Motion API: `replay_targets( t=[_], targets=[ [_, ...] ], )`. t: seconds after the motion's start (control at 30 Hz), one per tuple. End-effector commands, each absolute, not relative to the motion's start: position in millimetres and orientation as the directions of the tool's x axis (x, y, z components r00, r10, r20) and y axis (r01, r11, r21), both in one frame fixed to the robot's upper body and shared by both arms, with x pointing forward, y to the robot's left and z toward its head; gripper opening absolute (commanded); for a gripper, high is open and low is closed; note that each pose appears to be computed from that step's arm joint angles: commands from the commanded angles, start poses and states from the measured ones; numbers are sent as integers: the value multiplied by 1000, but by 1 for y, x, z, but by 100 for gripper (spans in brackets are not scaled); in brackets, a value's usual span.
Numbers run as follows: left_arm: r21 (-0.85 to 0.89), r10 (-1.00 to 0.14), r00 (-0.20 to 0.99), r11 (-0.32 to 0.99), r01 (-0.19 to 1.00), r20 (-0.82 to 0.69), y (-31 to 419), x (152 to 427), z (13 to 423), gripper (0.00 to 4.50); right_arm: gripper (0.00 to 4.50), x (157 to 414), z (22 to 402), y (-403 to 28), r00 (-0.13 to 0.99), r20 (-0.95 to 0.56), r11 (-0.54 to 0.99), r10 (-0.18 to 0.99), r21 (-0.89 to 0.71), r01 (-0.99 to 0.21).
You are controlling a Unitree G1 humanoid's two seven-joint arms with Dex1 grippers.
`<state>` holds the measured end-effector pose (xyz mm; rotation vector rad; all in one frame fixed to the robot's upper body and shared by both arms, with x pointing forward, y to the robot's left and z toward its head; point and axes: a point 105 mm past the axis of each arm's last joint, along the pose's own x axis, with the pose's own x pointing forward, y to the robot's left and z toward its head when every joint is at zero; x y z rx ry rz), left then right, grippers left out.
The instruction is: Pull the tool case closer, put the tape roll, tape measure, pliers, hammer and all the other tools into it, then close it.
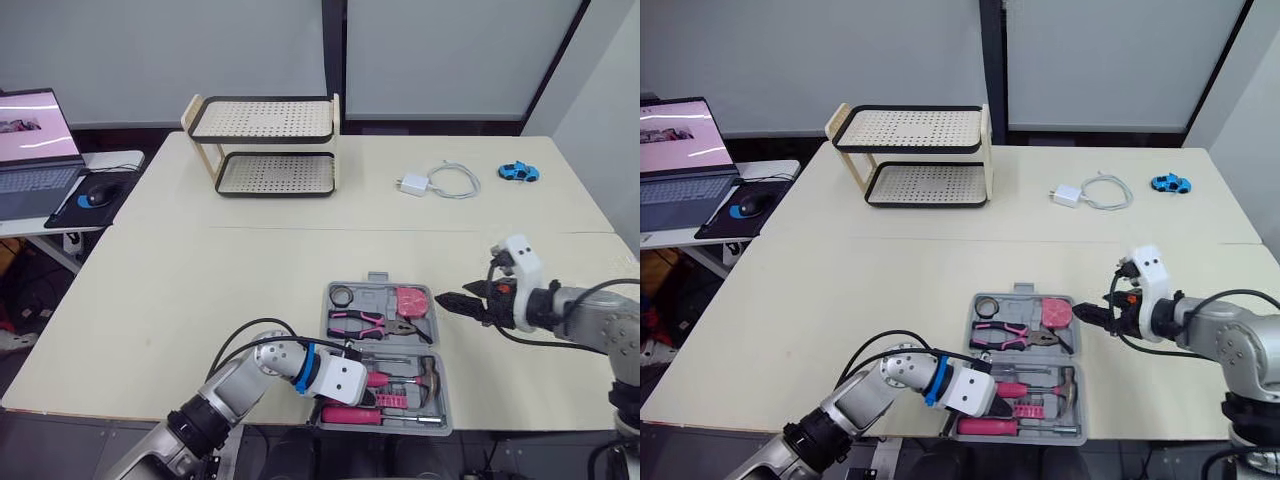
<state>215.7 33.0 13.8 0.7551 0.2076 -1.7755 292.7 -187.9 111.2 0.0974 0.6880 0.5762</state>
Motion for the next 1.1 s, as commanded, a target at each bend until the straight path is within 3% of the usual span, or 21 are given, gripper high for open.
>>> replay_targets(
  t=[0.03, 0.43, 0.87, 1.1],
  targets=[
    [160, -745, -147, -323, 933, -651, 44, 217, -11, 0, 448, 306, 106, -181, 625, -586, 853, 516, 283, -439],
    [136, -733, -163, -330, 934, -660, 47, 215, -19, 0, 448, 331, 76, -176, 660, -601, 892, 451, 324, -314],
    [117, -722, -180, -341, 933, -668, 48, 214, -14, 0, 448, 337, 58, -156, 630, -583, 851, 512, 441, -284],
    [102, -711, -186, -341, 934, -678, 53, 211, -11, 0, 448, 334, 55, -141, 586, -538, 786, 605, 519, -335]
  ],
)
